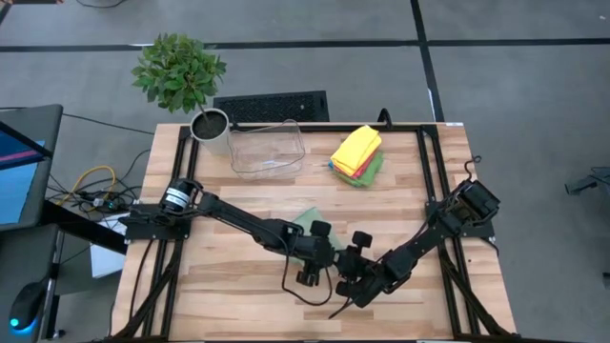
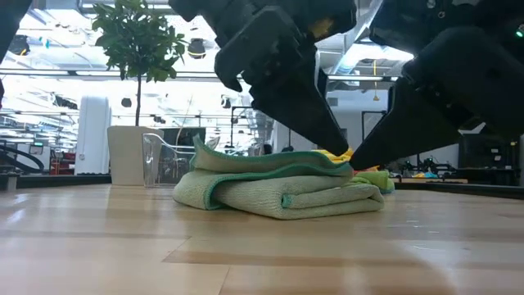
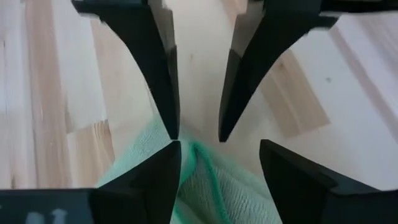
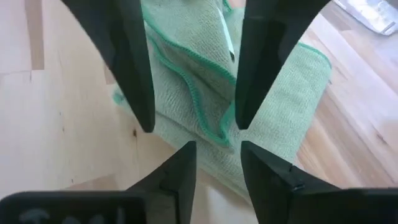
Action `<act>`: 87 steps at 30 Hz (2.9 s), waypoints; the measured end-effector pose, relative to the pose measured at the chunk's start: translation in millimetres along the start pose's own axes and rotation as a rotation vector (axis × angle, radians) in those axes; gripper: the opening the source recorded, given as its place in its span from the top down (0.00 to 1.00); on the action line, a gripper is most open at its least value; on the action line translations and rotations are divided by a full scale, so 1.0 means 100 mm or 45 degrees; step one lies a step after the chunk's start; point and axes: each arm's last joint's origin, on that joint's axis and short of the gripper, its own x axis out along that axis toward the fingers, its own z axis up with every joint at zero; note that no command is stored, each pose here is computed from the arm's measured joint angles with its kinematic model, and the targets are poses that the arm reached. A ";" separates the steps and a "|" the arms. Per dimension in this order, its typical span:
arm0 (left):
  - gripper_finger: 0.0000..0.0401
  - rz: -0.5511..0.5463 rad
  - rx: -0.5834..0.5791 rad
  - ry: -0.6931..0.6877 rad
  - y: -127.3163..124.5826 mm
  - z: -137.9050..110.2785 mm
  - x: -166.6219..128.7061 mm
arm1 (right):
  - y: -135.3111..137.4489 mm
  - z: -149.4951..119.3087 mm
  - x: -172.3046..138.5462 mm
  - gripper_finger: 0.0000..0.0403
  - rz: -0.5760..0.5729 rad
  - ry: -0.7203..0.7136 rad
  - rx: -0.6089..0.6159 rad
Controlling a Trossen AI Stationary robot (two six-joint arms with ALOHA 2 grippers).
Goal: Fold microfiber towels
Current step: Fold the light green microfiber cloth
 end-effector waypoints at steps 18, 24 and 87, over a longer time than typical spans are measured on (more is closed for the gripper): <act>0.46 0.047 0.108 0.539 -0.62 -0.13 -0.44 | -0.10 0.19 0.17 0.55 -0.032 -0.073 -0.214; 0.47 0.406 0.084 0.460 -0.93 -0.34 -0.40 | -0.12 0.20 0.18 0.55 -0.032 -0.068 -0.208; 0.99 0.688 0.289 0.732 -0.59 -0.17 -0.38 | -0.28 -0.11 0.32 0.61 0.012 -0.048 0.019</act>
